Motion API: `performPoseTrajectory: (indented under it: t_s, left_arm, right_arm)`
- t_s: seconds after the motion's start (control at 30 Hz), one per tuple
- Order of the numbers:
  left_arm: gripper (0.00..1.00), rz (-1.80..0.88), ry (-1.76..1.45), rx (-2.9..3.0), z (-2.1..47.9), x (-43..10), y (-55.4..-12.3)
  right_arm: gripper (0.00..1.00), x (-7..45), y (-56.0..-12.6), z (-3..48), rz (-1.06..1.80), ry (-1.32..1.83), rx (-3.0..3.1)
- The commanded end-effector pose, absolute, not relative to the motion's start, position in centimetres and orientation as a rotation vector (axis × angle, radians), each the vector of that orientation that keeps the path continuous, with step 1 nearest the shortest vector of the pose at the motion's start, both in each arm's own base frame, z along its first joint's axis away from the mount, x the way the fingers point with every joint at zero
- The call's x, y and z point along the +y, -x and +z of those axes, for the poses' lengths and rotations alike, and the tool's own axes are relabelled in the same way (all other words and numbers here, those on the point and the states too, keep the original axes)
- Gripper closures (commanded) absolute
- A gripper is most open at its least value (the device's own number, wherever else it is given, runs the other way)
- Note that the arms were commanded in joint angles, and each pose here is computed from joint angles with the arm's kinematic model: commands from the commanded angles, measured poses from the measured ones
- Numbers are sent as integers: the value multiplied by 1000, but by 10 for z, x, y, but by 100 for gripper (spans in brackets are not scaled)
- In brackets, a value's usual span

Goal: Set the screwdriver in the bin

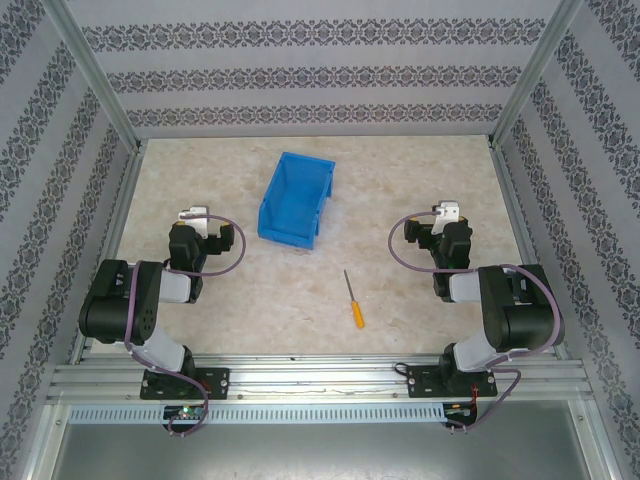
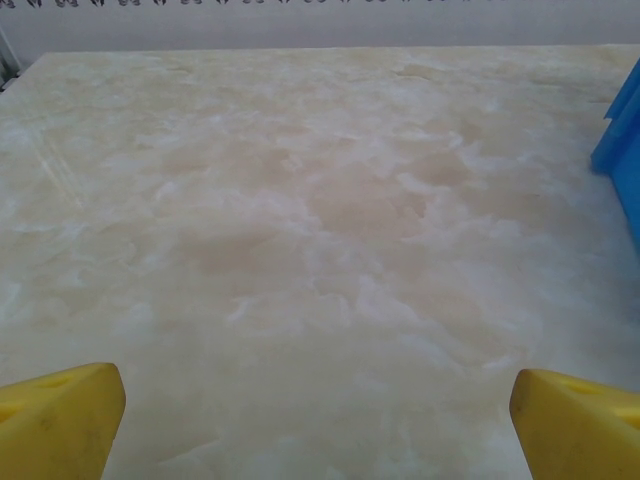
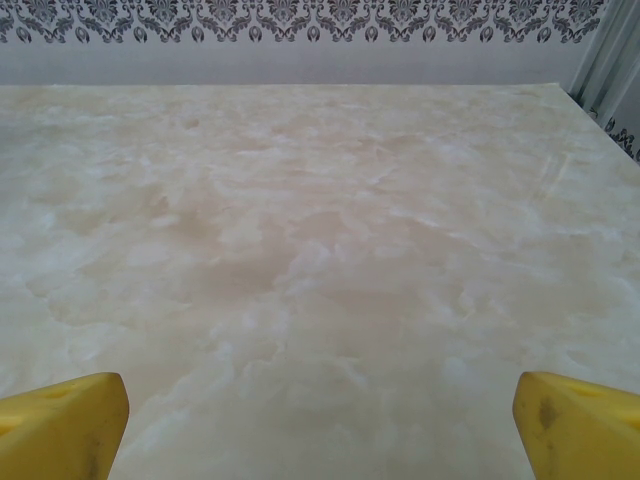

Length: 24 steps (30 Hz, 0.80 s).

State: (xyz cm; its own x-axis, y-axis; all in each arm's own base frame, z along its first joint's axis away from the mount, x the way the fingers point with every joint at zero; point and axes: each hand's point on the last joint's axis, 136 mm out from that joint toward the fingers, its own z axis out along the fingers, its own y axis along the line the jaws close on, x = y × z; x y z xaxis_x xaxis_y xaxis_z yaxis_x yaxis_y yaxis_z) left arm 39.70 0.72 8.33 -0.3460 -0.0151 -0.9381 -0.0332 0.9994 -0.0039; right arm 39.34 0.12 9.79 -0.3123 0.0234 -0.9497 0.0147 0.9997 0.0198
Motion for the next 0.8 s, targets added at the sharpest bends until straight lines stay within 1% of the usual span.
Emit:
performPoseTrajectory:
  t_s: [0.0,0.1,0.23,0.33,0.43,0.63,0.77]
  left_arm:
    - [1,5,11,1921,87,6,-402]
    - [1,-22,-28,1930,91,-1,-403]
    - [1,-59,-56,1989,108,-7,-407]
    - [1,-72,-30,2072,117,-6,-405]
    - [1,-66,-33,2138,124,-6,-398]
    - [1,-47,-79,2260,145,-6,-370]
    - [1,-33,-148,2308,173,-8,-350]
  right_arm:
    - [2,1,-400,108,4,-42,1848]
    - [2,-4,-398,111,-25,-67,1838]
    - [2,-10,-393,129,-47,-100,1835]
    - [2,-12,-385,138,-70,-105,1868]
    - [2,-21,-374,148,-92,-194,1923]
    - [2,-21,-335,177,-45,-357,2067]
    - [2,7,-298,184,79,-377,2135]
